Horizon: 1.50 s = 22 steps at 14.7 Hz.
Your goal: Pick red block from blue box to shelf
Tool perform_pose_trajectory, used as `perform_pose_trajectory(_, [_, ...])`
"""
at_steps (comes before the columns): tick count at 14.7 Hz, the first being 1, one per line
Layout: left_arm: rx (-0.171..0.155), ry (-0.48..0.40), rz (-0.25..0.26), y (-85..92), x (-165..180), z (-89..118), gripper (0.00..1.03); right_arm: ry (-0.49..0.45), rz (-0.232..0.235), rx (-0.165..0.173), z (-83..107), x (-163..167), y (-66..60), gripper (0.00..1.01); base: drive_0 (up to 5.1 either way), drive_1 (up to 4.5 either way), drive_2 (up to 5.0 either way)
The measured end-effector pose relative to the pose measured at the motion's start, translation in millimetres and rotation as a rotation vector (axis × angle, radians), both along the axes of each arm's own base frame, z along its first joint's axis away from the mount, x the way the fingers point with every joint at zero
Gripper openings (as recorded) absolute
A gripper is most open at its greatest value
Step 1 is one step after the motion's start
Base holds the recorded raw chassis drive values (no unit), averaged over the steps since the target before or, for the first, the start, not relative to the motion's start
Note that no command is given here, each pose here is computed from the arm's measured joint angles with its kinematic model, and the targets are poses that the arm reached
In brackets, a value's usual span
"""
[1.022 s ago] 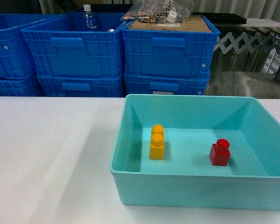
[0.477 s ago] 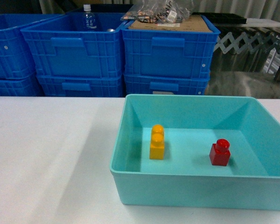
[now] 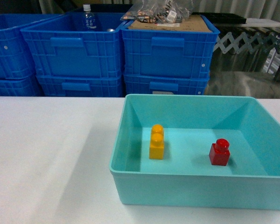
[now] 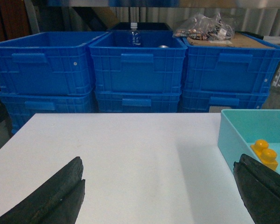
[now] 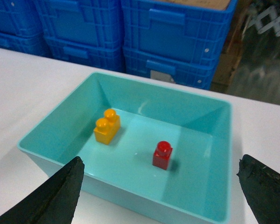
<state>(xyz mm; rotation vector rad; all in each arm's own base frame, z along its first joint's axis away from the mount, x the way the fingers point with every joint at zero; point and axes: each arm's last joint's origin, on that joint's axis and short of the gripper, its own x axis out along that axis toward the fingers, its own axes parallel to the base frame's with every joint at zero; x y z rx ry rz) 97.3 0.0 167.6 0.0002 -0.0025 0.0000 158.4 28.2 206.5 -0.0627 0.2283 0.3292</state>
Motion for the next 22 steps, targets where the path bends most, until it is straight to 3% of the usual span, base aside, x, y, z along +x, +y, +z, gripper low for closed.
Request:
perform_pose_trajectory(2, [0.0, 0.0, 0.0, 0.0, 0.0, 0.0, 0.98, 0.11, 0.041, 0.006, 4.0, 46.1, 29.0, 0.98, 0.0, 0.0, 0.0])
perform_pose_trajectory(4, [0.0, 0.0, 0.001, 0.0, 0.0, 0.0, 0.98, 0.219, 0.057, -0.021, -2.2, 89.1, 55.3, 0.98, 0.0, 0.0, 0.0])
perform_pose_trajectory(5, [0.0, 0.0, 0.001, 0.0, 0.0, 0.0, 0.98, 0.299, 0.052, -0.038, -12.6, 112.3, 66.0, 0.98, 0.0, 0.0, 0.0])
perform_pose_trajectory(8, [0.0, 0.0, 0.001, 0.0, 0.0, 0.0, 0.98, 0.422, -0.013, -0.107, -51.8, 163.8, 83.1, 0.98, 0.0, 0.0, 0.0])
perform_pose_trajectory(10, [0.0, 0.0, 0.001, 0.0, 0.0, 0.0, 0.98, 0.497, -0.069, -0.15, -77.4, 191.8, 83.6, 0.98, 0.0, 0.0, 0.0])
perform_pose_trajectory(13, [0.0, 0.0, 0.0, 0.0, 0.0, 0.0, 0.98, 0.552, -0.124, -0.181, -100.6, 211.5, 75.5, 0.98, 0.0, 0.0, 0.0])
perform_pose_trajectory(19, [0.0, 0.0, 0.0, 0.0, 0.0, 0.0, 0.98, 0.604, -0.148, -0.183, -126.4, 226.2, 72.4, 0.98, 0.0, 0.0, 0.0])
perform_pose_trajectory(20, [0.0, 0.0, 0.001, 0.0, 0.0, 0.0, 0.98, 0.615, -0.158, -0.187, -132.1, 227.9, 72.6, 0.92, 0.0, 0.0, 0.0])
perform_pose_trajectory(22, [0.0, 0.0, 0.001, 0.0, 0.0, 0.0, 0.98, 0.637, -0.171, -0.199, -141.6, 229.8, 72.7, 0.7, 0.0, 0.0, 0.0])
